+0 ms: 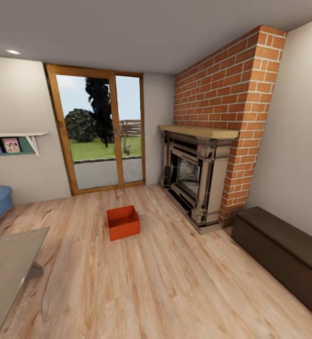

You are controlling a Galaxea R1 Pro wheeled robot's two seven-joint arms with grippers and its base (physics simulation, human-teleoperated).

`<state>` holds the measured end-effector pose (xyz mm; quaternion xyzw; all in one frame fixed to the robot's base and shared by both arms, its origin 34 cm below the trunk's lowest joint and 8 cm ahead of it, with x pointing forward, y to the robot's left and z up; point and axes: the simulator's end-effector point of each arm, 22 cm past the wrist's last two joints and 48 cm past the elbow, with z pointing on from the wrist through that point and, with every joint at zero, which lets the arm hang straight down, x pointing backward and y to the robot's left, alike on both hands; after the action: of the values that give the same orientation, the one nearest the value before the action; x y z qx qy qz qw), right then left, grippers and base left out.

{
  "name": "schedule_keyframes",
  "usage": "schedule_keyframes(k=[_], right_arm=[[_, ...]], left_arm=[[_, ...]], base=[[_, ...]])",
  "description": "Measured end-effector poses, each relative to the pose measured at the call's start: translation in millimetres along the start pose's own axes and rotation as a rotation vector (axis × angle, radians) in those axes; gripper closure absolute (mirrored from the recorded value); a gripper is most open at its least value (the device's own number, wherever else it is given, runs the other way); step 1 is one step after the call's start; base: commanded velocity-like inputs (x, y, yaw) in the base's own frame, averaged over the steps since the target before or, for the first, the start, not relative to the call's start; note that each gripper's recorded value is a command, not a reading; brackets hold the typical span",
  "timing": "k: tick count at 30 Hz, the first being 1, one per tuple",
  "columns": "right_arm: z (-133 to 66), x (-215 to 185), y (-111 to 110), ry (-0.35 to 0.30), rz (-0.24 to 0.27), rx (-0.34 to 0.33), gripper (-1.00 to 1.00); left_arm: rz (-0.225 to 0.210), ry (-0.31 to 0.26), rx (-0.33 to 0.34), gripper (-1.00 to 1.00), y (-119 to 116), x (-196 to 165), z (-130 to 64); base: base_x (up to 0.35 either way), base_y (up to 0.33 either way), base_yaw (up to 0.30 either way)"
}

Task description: Move the two storage containers from the living room to the garage. In the garage, place one container on the floor and stack the other container on top of it (either order is fine).

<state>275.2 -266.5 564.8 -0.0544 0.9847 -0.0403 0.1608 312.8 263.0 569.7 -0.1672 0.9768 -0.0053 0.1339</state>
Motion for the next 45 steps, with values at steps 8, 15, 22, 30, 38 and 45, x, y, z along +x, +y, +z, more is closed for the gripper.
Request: schedule_keyframes(k=[8,15,22,30,38,45], right_arm=[[0.0,0.0,-0.1,0.0,0.0,0.0,-1.0],[0.0,0.3,-0.1,0.001,0.0,0.0,-1.0],[0.0,0.4,-0.1,0.002,0.0,0.0,-1.0],[0.1,0.0,-0.5,0.001,0.0,0.001,-1.0],[0.1,0.4,-0.3,0.001,0.0,-0.002,-1.0],[0.0,0.5,-0.3,0.001,0.0,-0.003,-1.0]], left_arm=[[0.0,0.0,0.0,-1.0,-0.1,-0.1,0.0],[0.0,0.0,0.0,-1.0,0.0,0.0,0.0],[0.0,0.0,0.0,-1.0,-0.1,0.0,0.0],[0.0,0.0,0.0,-1.0,-0.1,0.0,0.0],[0.0,-0.001,0.0,-1.0,-0.2,-0.3,0.0],[0.0,-0.001,0.0,-1.0,-0.1,-0.2,0.0]], base=[[0.323,0.0,0.217],[0.323,0.0,0.148],[0.323,0.0,0.127],[0.323,0.0,0.119],[0.323,0.0,0.035],[0.323,0.0,0.0]])
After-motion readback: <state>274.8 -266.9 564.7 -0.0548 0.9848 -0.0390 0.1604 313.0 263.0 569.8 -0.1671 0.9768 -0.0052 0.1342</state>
